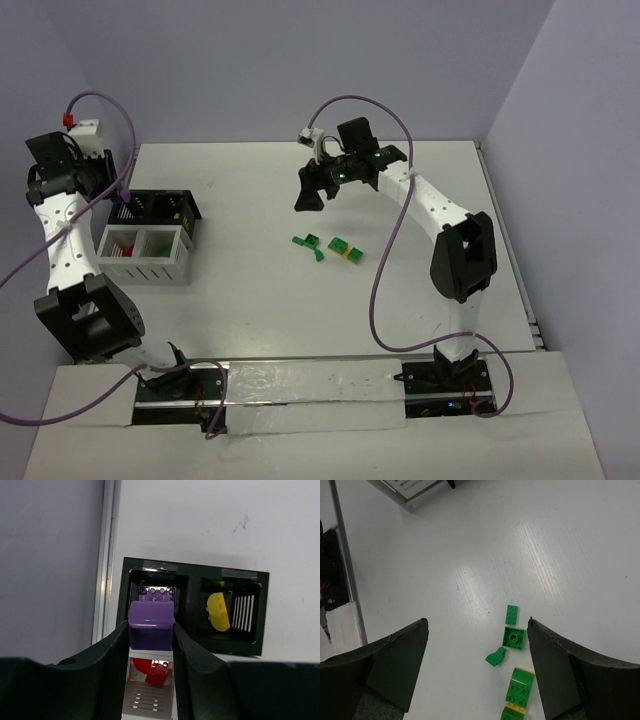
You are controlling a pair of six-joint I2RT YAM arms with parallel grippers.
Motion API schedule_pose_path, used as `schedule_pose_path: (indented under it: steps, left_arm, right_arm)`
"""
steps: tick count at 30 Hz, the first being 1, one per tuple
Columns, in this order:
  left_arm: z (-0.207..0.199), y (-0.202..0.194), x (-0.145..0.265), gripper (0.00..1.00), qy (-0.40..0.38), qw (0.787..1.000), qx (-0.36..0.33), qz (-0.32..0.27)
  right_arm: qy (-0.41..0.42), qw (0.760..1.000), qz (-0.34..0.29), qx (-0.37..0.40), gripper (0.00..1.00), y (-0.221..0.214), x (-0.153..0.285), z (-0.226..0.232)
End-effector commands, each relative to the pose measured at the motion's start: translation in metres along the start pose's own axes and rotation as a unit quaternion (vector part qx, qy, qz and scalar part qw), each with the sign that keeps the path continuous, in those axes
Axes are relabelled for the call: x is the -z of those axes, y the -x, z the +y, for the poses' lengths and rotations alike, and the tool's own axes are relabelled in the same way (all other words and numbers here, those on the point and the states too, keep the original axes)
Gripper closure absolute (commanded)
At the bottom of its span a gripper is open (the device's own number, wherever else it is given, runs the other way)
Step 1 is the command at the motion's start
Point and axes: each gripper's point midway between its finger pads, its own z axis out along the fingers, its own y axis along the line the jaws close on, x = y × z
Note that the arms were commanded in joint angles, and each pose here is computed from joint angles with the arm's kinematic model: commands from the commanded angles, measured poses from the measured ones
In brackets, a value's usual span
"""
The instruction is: Sort the legos into containers by color
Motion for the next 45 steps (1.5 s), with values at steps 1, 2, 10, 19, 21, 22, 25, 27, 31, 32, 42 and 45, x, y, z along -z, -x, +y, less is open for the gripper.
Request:
schedule_pose_path:
  steps: [1,2,10,19,21,22,25,27,31,32,42,45]
  left_arm:
    - [0.018,0.006,-0.004,1.00,0.048,0.999,-0.001,-0.006]
    - [0.020,0.002,-0.008,1.00,0.052,0.999,-0.002,-0.003]
    - [0.020,-0.007,-0.039,0.99,0.031,1.000,0.000,0.003]
    - [0.017,-0.013,-0.061,0.87,0.010,1.000,0.005,0.010]
    - [0.018,-0.015,-0.063,0.79,0.010,1.000,0.007,0.016]
    - [0.017,-0.016,-0.064,0.74,0.008,1.000,0.008,0.019]
    - [0.015,-0.018,-0.063,0.62,0.005,1.000,0.008,0.021]
    - [0.014,-0.019,-0.062,0.58,0.003,1.000,0.007,0.020]
    - [0.012,-0.018,-0.057,0.46,0.001,1.000,0.003,0.017]
    - [0.011,-0.019,-0.056,0.44,0.001,1.000,0.002,0.016]
    - [-0.004,0.001,-0.037,0.41,-0.014,1.000,-0.015,-0.020]
    - [-0.019,0.012,-0.031,0.40,-0.028,0.998,-0.032,-0.035]
  right_arm:
    - [-0.033,0.999,-0.018,0.022,0.13,0.019,0.017,0.000]
    - [-0.034,0.999,-0.022,0.022,0.13,0.022,0.018,0.000]
    - [-0.055,0.998,-0.008,0.015,0.13,0.013,0.017,-0.009]
    - [-0.093,0.996,0.011,0.004,0.13,-0.002,0.019,-0.028]
    - [-0.100,0.995,0.017,0.003,0.13,-0.006,0.019,-0.032]
    - [-0.104,0.994,0.021,0.001,0.13,-0.008,0.019,-0.034]
    - [-0.116,0.993,0.032,0.000,0.13,-0.015,0.021,-0.040]
    - [-0.125,0.991,0.043,-0.003,0.14,-0.022,0.024,-0.043]
    - [-0.155,0.985,0.071,-0.002,0.15,-0.042,0.033,-0.049]
    - [-0.162,0.984,0.078,0.000,0.15,-0.047,0.036,-0.050]
    - [-0.234,0.956,0.176,0.005,0.20,-0.115,0.064,-0.060]
    - [-0.238,0.951,0.196,0.008,0.21,-0.128,0.067,-0.060]
